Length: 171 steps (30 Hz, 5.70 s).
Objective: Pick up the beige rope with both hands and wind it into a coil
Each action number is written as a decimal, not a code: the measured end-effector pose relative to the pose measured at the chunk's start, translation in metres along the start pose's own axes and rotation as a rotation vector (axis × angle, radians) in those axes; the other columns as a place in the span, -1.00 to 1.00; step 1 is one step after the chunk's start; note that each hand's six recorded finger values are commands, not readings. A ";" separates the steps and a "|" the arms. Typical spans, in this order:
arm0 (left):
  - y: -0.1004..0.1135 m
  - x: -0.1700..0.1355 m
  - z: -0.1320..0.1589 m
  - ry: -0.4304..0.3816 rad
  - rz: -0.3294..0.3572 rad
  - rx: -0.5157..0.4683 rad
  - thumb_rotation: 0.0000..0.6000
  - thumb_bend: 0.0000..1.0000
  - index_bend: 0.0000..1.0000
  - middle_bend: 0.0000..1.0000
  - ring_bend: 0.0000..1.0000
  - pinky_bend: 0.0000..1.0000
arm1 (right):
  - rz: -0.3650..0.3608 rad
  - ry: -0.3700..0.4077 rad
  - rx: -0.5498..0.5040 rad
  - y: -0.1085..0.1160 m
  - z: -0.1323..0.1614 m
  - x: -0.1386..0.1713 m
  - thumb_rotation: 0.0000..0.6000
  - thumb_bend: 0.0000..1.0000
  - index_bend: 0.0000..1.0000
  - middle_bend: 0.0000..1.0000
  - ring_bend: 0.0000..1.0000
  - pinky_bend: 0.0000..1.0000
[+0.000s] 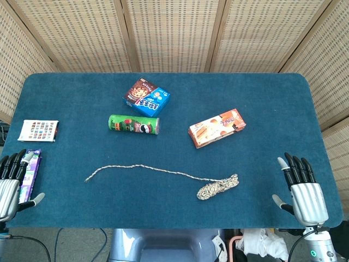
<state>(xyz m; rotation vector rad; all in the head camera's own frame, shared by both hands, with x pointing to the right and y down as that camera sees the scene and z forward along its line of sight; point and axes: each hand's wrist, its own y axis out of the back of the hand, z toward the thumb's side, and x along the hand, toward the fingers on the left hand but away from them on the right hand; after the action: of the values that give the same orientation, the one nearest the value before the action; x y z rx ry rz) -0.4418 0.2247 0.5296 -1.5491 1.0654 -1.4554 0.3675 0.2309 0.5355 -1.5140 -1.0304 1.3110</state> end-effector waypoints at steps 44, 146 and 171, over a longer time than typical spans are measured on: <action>-0.016 0.019 -0.002 0.041 -0.043 0.044 1.00 -1.00 -1.00 -1.00 -1.00 -1.00 | 0.379 0.502 0.219 -0.146 0.087 -0.076 1.00 -0.65 -0.49 -0.44 -0.68 -0.46; -0.188 0.146 0.131 -0.103 -0.415 0.086 1.00 -0.18 0.13 -1.00 -1.00 -1.00 | 0.178 0.540 0.021 -0.124 0.101 -0.075 1.00 -0.13 0.17 0.22 -0.19 0.13; -0.179 0.152 0.117 -0.080 -0.378 0.097 1.00 0.00 0.53 -1.00 -1.00 -1.00 | 0.168 0.546 -0.018 -0.118 0.105 -0.076 1.00 -0.11 0.18 0.23 -0.19 0.13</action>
<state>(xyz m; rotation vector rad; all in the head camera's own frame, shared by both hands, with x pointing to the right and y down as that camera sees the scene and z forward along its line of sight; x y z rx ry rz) -0.3100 0.1485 0.7430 -1.7884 0.6677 -1.6499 0.2497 0.2019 0.6612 -1.8626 -0.5745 0.9109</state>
